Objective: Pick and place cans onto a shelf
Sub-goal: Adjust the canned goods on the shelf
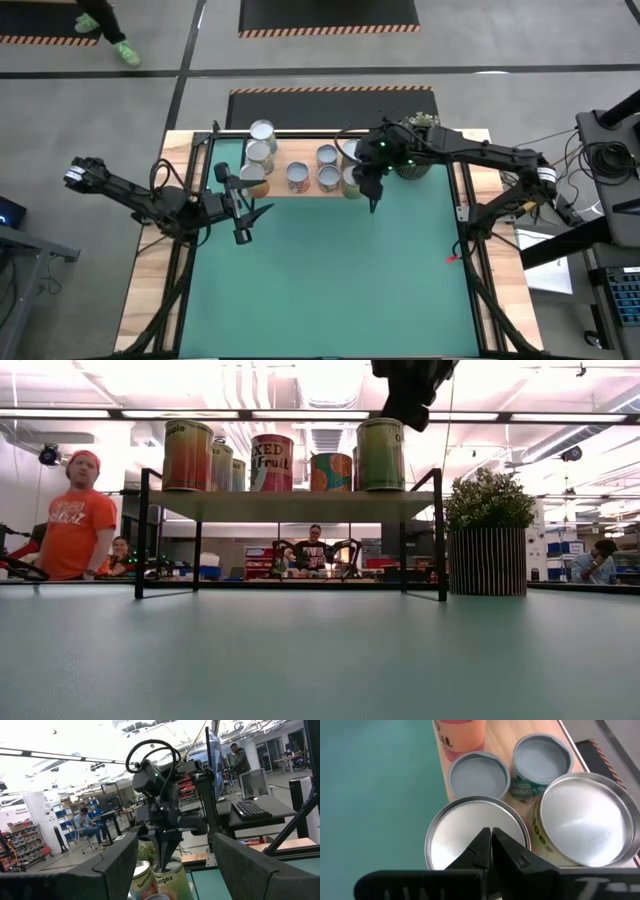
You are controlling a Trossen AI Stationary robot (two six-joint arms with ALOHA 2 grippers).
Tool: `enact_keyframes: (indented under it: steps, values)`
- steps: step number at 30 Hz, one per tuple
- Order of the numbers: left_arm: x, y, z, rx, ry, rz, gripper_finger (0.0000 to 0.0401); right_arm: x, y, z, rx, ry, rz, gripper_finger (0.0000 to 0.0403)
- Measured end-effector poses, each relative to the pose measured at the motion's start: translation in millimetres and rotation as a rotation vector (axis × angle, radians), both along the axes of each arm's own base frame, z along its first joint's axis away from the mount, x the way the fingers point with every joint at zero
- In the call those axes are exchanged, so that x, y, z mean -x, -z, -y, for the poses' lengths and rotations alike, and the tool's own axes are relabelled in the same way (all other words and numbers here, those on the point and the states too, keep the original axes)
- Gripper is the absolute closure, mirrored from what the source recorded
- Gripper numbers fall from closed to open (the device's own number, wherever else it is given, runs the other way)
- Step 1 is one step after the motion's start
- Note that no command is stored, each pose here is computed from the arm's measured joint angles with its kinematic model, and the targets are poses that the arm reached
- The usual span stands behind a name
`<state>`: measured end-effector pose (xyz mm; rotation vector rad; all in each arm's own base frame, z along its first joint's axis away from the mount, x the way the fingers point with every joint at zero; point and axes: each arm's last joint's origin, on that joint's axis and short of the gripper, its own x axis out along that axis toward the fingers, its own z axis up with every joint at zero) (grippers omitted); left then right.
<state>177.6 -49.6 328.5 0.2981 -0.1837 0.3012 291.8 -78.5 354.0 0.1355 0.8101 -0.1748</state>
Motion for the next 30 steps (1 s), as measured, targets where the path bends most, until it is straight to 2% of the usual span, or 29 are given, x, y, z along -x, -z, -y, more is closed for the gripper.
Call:
enact_keyframes:
  steps: [18, 30]
  values:
    - [0.0, -0.3, -0.1, 0.000, 0.000, 0.001, 0.0162, -3.0, 2.6, 2.7, 0.068, 0.009, -0.016, 0.0394]
    - [0.0, -0.4, -0.1, 0.001, 0.000, 0.002, 0.0162, 4.2, -12.9, 0.7, 0.084, 0.009, 0.029, 0.0394]
